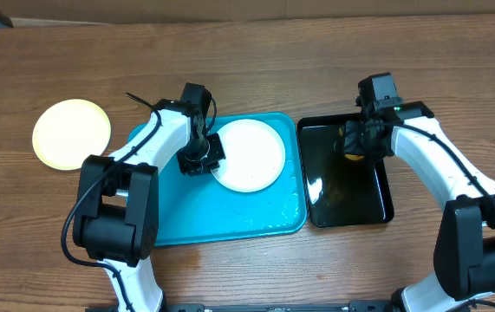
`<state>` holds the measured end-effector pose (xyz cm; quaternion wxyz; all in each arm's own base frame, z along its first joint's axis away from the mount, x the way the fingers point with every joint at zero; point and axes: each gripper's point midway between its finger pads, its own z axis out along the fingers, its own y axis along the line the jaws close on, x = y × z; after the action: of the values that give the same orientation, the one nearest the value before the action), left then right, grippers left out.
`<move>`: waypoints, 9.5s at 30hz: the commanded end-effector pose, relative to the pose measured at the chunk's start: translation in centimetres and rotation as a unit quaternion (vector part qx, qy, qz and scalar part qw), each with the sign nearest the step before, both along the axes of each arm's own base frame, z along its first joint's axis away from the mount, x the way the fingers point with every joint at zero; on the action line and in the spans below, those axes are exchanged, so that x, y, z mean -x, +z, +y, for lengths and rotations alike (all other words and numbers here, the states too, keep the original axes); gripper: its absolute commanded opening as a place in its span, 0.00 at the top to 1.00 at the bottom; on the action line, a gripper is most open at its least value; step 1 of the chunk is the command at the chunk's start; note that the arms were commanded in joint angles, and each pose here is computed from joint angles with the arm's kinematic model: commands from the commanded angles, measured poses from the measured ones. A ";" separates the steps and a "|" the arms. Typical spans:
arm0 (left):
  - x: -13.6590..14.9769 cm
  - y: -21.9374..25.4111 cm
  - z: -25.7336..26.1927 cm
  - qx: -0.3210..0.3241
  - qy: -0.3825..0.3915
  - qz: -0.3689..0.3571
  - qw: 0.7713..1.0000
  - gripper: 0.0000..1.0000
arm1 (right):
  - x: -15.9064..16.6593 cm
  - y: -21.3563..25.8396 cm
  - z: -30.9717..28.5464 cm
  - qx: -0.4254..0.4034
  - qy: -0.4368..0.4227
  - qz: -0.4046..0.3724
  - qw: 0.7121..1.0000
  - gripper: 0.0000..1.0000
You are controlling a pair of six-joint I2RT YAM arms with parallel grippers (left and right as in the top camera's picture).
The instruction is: Clean dirty plates on tray and stack at the side
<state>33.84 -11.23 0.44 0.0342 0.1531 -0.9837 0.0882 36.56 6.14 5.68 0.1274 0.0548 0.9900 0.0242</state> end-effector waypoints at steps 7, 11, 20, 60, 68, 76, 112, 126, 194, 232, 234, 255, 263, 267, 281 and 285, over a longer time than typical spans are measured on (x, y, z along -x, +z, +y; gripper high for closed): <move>0.8 -1.7 0.9 -0.026 -0.014 0.017 0.999 0.78 | 0.2 -2.0 -1.1 0.031 0.004 0.002 1.000 0.60; 0.8 -1.7 0.9 -0.026 -0.014 0.017 0.999 0.96 | -0.6 -1.3 -0.8 0.022 0.005 -0.011 1.000 0.45; 0.1 -1.2 1.1 -0.031 -0.036 0.001 0.999 0.96 | -2.0 4.7 1.2 -0.030 0.020 -0.046 0.998 0.02; -2.3 7.4 3.4 -0.088 -0.037 -0.131 0.987 0.96 | -3.1 4.9 -7.1 0.017 -0.083 -0.062 0.994 0.00; -3.6 11.1 3.1 -0.086 -0.041 -0.150 0.984 0.96 | -3.1 4.9 -7.1 0.017 -0.083 -0.062 0.994 0.00; -5.2 15.2 0.3 -0.073 -0.065 -0.198 0.975 0.96 | -3.1 4.9 -7.1 0.017 -0.083 -0.063 0.994 0.00; -5.9 19.6 -13.1 -0.093 -0.172 -0.373 0.907 0.96 | -3.1 4.9 -7.1 0.017 -0.083 -0.063 0.994 0.00; -7.4 21.7 -15.1 -0.109 -0.238 -0.438 0.860 0.96 | -6.2 6.7 -12.0 -0.036 -0.199 -0.139 0.969 0.00; -9.3 17.9 1.3 0.115 -0.019 -0.249 0.961 0.96 | -4.1 6.6 -20.2 -0.063 -0.293 -0.140 0.944 0.00; 0.2 8.1 38.2 -0.134 0.454 -0.210 0.855 0.82 | -4.1 6.6 -20.2 -0.063 -0.293 -0.140 0.944 0.00; 0.1 8.2 38.2 -0.131 0.454 -0.212 0.856 0.41 | -4.1 6.6 -20.2 -0.063 -0.293 -0.140 0.944 0.00; -7.5 10.9 15.9 0.191 0.125 -0.263 0.938 0.00 | -4.1 6.6 -20.2 -0.063 -0.293 -0.140 0.944 0.00; -7.1 9.0 6.9 0.135 0.018 -0.217 0.967 0.00 | -4.1 6.6 -20.2 -0.063 -0.293 -0.140 0.944 0.00; -6.3 8.9 2.4 0.147 -0.032 -0.206 0.967 0.00 | -4.1 6.6 -20.2 -0.063 -0.293 -0.140 0.944 0.00; -3.4 8.5 -4.3 0.155 -0.116 -0.177 0.965 0.00 | -4.1 6.6 -20.2 -0.063 -0.293 -0.140 0.944 0.00; -3.4 8.5 -4.3 0.155 -0.116 -0.177 0.965 0.00 | -4.1 6.6 -20.2 -0.063 -0.293 -0.140 0.944 0.00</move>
<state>37.12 -15.65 8.29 -0.0932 0.0220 -0.9594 0.2653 39.96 -14.01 10.49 0.2389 0.3496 0.9045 0.0503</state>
